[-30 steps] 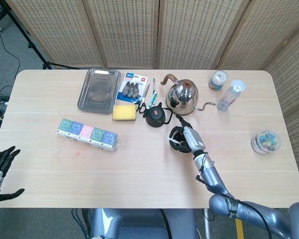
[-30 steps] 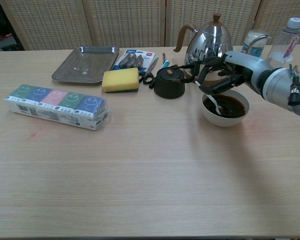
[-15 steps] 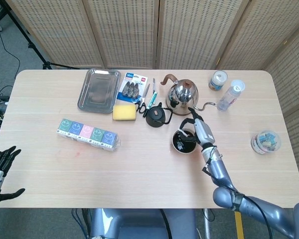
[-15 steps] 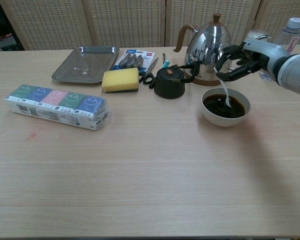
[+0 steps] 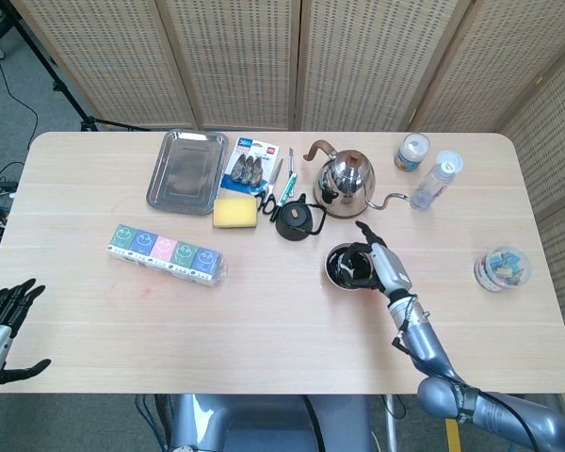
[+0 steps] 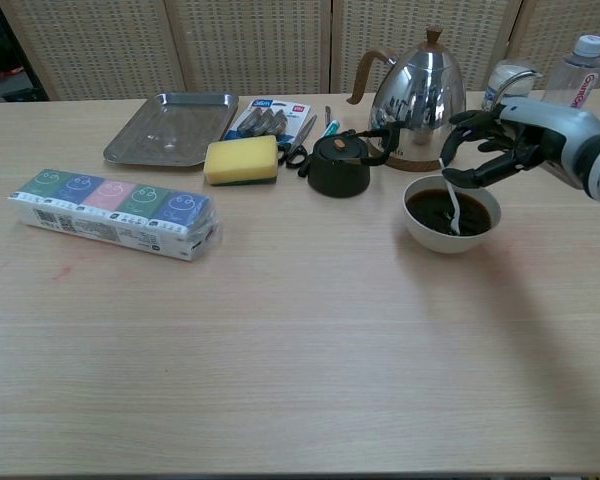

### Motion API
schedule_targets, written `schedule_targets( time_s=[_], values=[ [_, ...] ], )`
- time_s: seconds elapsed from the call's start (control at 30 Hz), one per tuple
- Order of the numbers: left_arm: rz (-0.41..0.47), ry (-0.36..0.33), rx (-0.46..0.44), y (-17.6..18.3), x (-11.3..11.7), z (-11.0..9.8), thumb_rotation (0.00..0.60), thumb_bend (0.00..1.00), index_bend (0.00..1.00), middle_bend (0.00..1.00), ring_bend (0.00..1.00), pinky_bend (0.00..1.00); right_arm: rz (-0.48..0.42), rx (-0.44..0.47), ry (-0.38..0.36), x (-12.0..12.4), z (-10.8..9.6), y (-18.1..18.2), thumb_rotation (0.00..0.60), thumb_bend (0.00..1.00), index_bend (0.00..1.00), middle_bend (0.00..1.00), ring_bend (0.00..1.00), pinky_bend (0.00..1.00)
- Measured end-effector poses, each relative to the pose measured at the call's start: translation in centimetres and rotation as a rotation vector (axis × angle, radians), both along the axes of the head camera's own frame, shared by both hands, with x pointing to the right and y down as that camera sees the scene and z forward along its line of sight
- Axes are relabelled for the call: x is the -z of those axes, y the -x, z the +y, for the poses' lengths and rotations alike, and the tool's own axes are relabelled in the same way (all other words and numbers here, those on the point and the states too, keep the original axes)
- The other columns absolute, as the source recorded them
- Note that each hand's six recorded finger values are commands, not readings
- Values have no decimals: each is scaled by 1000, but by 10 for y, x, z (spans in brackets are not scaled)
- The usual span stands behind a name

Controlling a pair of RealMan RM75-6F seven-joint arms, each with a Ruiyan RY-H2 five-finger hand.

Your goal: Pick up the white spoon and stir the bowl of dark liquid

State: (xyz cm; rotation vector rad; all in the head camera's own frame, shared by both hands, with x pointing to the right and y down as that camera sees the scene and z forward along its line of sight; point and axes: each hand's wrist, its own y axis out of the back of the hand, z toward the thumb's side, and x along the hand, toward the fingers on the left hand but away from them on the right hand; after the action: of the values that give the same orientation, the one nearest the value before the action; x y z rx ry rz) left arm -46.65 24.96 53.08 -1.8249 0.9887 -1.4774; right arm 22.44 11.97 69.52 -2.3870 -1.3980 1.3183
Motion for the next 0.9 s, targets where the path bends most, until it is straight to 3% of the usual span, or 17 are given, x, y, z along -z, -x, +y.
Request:
schedule_targets(
  time_s=[0.4, 0.7, 0.9],
  values=[
    [8, -1, 15, 5, 2, -2, 600, 0, 0, 0, 0, 0, -9, 3, -15, -13, -14, 26, 600, 569, 620, 0, 0, 0],
    [1, 4, 11, 4, 0, -1, 600, 0, 0, 0, 0, 0, 29, -46, -38, -13, -30, 1, 600, 569, 621, 0, 0, 0],
    [-2, 10, -4, -1, -2, 1, 600, 0, 0, 0, 0, 0, 44, -56, -32, -3, -23, -24, 600, 569, 621, 0, 0, 0]
  ],
)
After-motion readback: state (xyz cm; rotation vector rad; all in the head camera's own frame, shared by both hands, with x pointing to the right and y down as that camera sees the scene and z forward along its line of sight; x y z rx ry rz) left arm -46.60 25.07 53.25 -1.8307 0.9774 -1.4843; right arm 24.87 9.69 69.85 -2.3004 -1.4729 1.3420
